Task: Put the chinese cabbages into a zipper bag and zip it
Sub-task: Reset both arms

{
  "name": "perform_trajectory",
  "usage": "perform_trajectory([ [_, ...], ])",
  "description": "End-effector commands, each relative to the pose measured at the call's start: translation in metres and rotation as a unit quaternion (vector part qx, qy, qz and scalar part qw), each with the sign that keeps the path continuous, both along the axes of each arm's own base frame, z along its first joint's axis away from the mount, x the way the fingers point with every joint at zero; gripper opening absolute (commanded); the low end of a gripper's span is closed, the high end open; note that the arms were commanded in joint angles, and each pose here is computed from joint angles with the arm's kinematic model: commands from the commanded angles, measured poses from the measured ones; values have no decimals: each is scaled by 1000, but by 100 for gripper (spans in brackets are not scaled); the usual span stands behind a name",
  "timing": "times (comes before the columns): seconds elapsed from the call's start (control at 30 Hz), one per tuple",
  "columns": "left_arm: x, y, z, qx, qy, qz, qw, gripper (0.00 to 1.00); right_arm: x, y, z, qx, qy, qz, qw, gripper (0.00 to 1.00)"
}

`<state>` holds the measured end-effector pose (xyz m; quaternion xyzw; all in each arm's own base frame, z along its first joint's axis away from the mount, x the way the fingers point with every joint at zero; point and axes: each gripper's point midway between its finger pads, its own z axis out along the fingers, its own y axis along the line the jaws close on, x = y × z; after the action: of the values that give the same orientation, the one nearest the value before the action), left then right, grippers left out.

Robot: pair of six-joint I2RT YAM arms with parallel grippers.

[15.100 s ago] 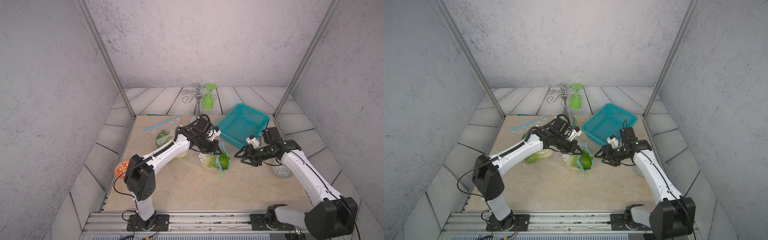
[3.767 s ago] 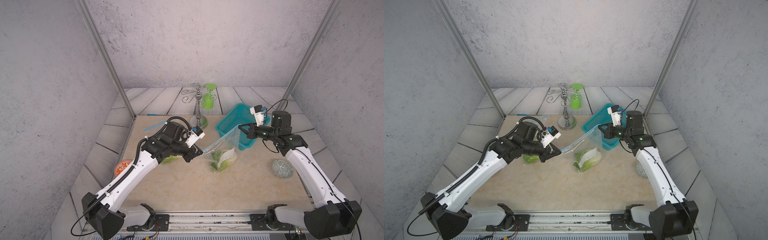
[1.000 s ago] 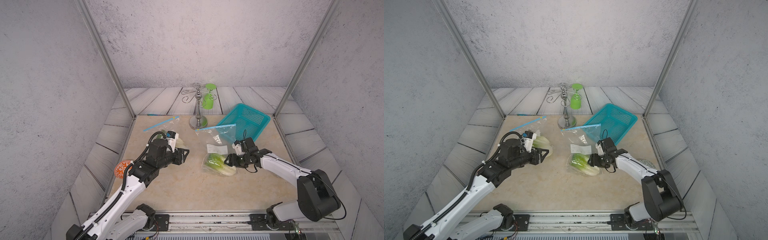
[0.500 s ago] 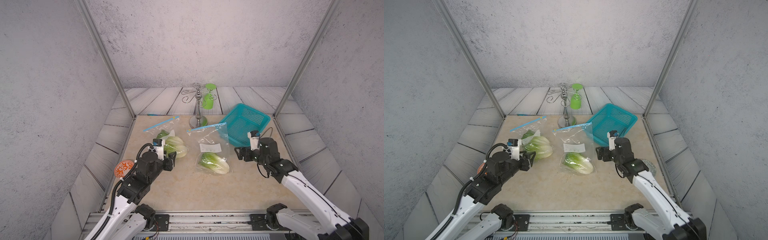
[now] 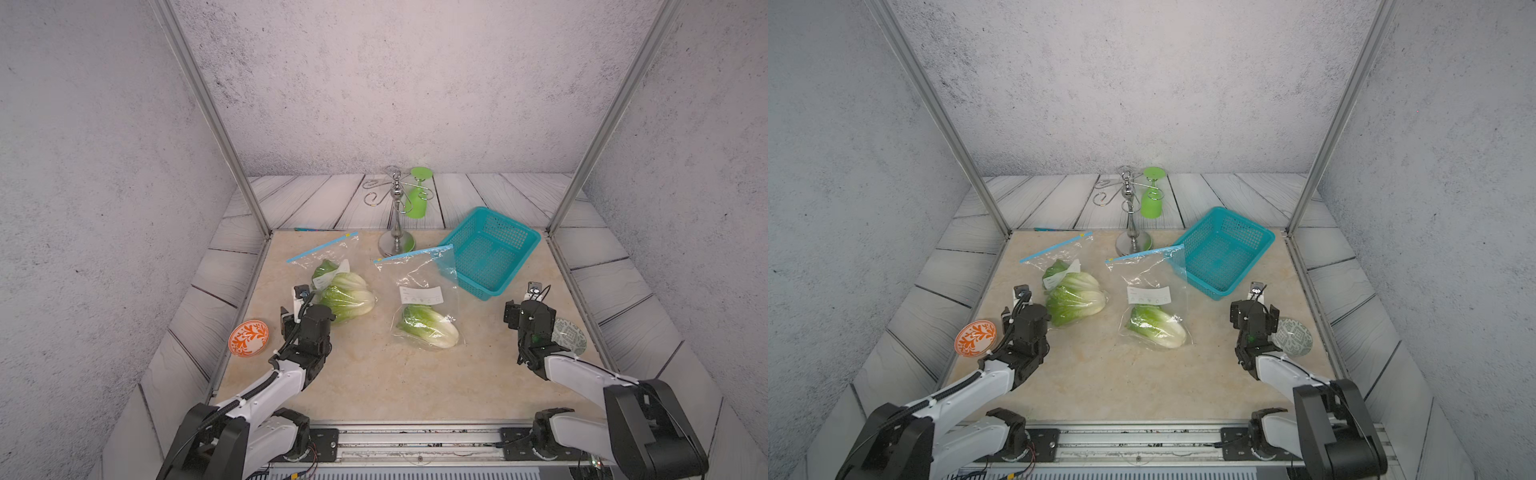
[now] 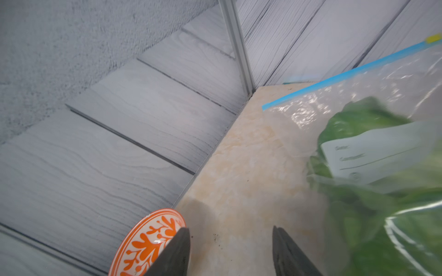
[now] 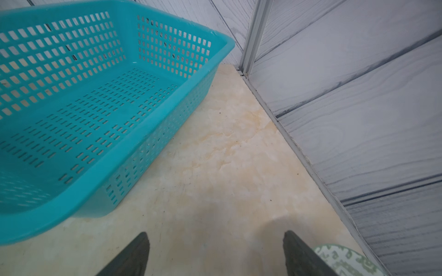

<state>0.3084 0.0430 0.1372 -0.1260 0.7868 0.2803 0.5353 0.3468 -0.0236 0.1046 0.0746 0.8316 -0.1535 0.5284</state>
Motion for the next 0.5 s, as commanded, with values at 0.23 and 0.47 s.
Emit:
perform_trajectory([
  [0.23,52,0,-11,-73,-81,-96,989,67,36,25,3,-3,-63,93,994,89],
  [0.47,80,0,-37,-98,-45,-118,987,99,46,18,-10,17,-30,82,996,93],
])
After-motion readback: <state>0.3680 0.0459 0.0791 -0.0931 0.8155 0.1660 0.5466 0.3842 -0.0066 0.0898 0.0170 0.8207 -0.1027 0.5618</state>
